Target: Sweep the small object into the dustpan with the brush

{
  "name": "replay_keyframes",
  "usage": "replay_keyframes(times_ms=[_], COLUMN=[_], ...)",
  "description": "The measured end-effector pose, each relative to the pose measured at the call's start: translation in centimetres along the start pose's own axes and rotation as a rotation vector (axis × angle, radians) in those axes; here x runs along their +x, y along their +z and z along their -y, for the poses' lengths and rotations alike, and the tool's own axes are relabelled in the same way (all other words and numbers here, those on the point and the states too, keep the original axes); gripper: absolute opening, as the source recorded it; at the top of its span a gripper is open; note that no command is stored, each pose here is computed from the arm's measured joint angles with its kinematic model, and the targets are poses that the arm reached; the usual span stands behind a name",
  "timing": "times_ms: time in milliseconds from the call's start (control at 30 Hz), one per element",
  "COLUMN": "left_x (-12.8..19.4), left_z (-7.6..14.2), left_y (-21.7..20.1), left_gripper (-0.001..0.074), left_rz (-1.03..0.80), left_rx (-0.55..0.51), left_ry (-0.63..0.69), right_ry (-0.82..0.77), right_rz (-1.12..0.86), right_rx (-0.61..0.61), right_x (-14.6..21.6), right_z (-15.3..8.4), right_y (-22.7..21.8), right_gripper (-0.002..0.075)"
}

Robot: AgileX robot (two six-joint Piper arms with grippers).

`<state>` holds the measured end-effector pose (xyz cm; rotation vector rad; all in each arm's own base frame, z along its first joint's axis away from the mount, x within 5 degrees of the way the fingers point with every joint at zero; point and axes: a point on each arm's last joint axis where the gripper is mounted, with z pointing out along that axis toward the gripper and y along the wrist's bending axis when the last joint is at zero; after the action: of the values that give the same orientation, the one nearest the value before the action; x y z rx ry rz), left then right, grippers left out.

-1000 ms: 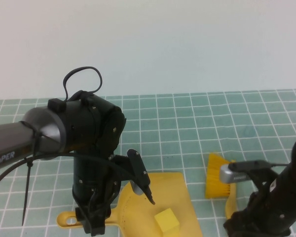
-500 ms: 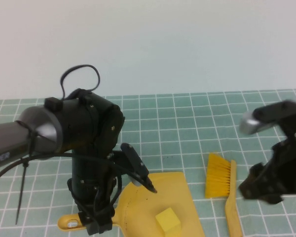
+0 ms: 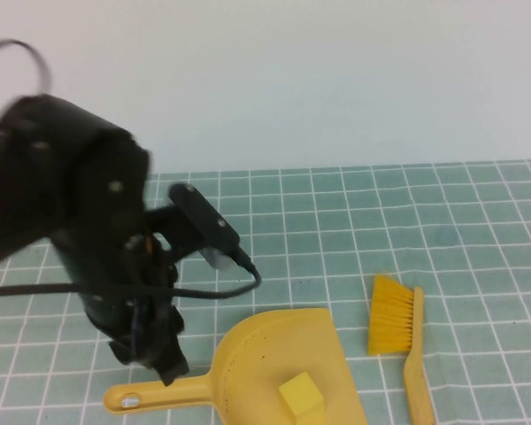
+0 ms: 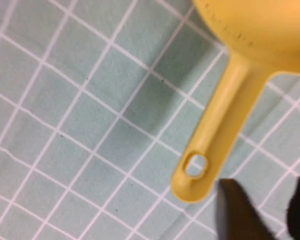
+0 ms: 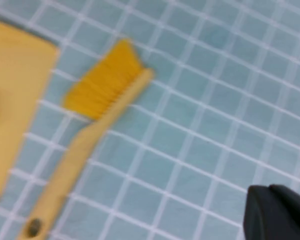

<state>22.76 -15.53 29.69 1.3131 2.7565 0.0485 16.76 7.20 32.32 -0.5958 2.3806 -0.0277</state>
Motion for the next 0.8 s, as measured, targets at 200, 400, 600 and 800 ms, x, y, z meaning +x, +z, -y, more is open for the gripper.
replay_keyframes(times_ms=[200, 400, 600, 800], left_x=[1.7, 1.8, 0.6, -0.2], left_z=[1.0, 1.6, 1.8, 1.4], left_y=[-3.9, -7.3, -9.1, -9.9], left_gripper=[0.0, 0.0, 0.0, 0.0], left_rz=[0.197, 0.522, 0.758, 0.893], left_rx=[0.03, 0.055, 0.108, 0.092], left_ry=[-0.05, -0.17, -0.239, -0.26], right_ry=[0.097, 0.132, 0.151, 0.145], right_rz=[0.191, 0.367, 0.371, 0.354], right_rx=[0.074, 0.038, 0.048, 0.071], right_x=[4.1, 8.4, 11.7, 12.2], right_z=[0.6, 0.0, -0.3, -0.1], right_y=[-1.2, -1.1, -0.1, -0.1], right_gripper=[0.0, -0.0001, -0.0001, -0.0001])
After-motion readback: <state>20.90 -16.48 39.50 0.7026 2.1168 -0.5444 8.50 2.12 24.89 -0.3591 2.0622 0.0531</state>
